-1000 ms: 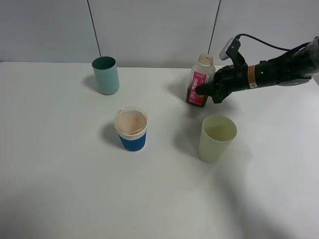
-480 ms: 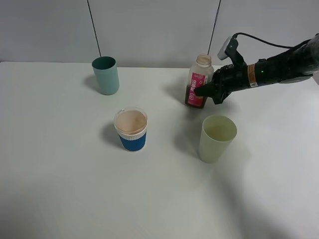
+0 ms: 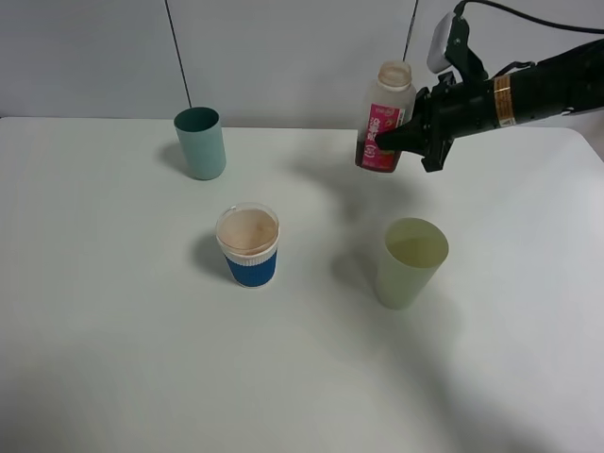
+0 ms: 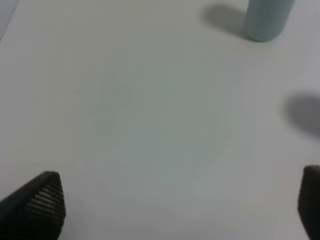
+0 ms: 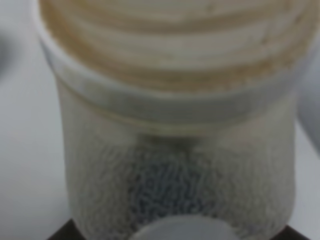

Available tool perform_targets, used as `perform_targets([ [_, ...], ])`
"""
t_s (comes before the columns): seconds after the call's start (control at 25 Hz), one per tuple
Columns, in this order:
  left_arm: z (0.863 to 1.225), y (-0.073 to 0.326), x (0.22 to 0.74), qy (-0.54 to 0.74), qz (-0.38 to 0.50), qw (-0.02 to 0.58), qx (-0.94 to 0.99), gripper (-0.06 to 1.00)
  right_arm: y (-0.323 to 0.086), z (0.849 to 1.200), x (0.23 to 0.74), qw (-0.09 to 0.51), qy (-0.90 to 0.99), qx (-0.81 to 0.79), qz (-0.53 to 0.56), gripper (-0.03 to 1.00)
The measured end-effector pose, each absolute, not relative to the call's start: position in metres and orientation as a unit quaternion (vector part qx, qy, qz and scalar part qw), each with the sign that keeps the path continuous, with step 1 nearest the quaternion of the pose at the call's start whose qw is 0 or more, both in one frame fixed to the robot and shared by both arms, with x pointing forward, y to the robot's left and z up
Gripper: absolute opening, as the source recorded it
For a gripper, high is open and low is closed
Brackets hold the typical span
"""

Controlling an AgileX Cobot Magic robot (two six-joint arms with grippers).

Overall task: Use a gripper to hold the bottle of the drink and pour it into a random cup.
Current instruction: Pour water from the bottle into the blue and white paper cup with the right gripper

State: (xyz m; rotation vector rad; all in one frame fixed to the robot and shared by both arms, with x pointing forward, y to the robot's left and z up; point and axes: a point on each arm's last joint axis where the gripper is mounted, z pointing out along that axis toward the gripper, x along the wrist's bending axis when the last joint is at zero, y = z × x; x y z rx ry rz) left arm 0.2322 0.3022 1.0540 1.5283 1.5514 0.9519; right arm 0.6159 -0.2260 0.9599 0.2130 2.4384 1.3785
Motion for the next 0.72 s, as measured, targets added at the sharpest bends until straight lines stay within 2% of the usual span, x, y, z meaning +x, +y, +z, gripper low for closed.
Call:
perform_targets([
  [0.32,1.054,0.302,0.232,0.606,0.372,0.373,0.597,0.93,-0.202,0.994,0.606,0.17,0.846,0.097,0.495,0.36],
  [0.72,1.054,0.302,0.232,0.606,0.372,0.373,0.597,0.93,-0.16,1.021,0.593,0.213,0.849,0.094,0.474,0.36],
])
